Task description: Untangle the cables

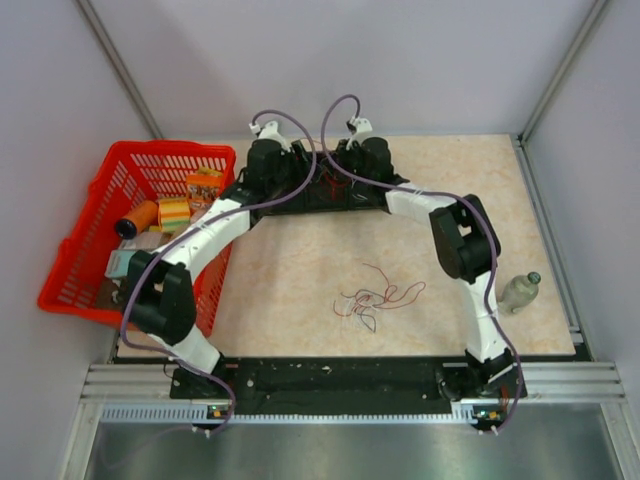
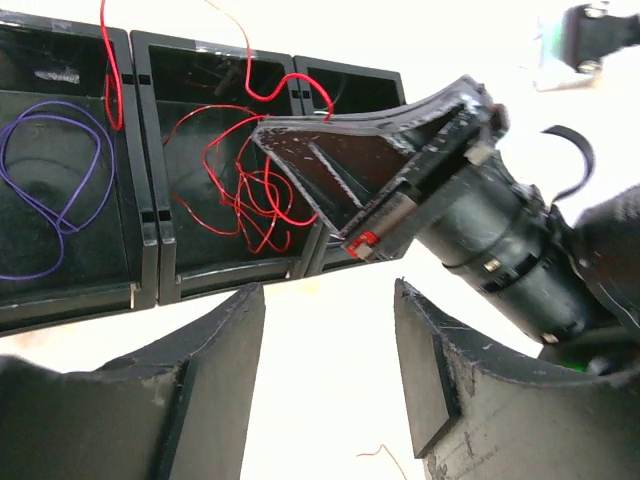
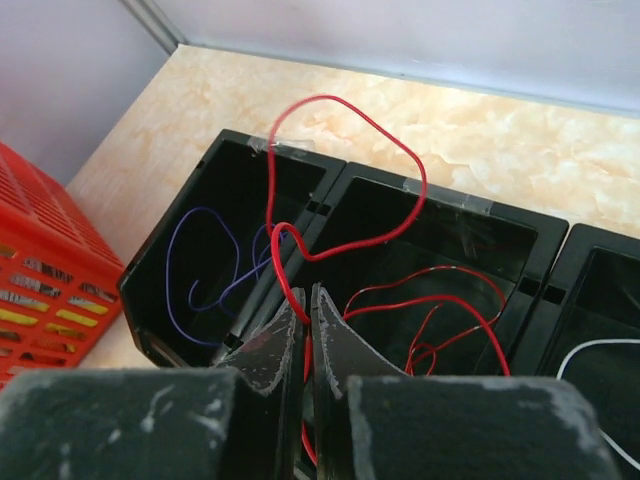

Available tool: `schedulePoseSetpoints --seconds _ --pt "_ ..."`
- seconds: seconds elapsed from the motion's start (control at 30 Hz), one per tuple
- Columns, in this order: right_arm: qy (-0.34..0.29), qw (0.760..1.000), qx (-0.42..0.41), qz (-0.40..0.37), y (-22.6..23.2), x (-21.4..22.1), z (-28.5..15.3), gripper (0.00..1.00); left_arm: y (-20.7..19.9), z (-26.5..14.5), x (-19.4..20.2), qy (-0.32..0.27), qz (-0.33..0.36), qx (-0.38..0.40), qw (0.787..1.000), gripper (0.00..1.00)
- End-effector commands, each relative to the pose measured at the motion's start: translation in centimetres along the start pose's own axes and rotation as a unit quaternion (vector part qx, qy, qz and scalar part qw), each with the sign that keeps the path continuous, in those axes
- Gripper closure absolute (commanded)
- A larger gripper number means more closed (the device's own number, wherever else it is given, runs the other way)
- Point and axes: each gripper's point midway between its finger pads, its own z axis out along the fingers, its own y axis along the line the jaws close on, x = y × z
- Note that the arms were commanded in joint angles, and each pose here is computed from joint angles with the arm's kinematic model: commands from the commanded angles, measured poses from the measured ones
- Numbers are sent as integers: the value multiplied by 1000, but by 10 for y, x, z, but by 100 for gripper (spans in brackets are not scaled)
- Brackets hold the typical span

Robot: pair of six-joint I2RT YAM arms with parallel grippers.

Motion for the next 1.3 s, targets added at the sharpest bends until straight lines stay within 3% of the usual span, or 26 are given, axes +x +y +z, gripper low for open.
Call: schedulePoseSetpoints --seconds 0.0,0.13,0.4,0.7,0.93,1.27 --pt "0 1000 -17 -22 12 -33 2 100 -28 -36 -21 -27 4 43 999 43" --pt "-55 998 -3 -23 16 -52 -22 100 -53 -72 -45 -61 17 79 995 48" --pt "-102 994 -32 -39 44 -95 -55 100 -71 -133 -58 -95 42 121 987 46" --pt "-147 987 -56 -41 67 -139 -66 100 -47 -159 0 -31 63 120 990 39" --pt "-126 990 -62 -26 60 -116 -55 100 -54 -176 12 -25 67 143 987 37" --pt "-49 999 -3 -21 39 -67 -49 100 -50 -192 3 -46 83 128 987 37"
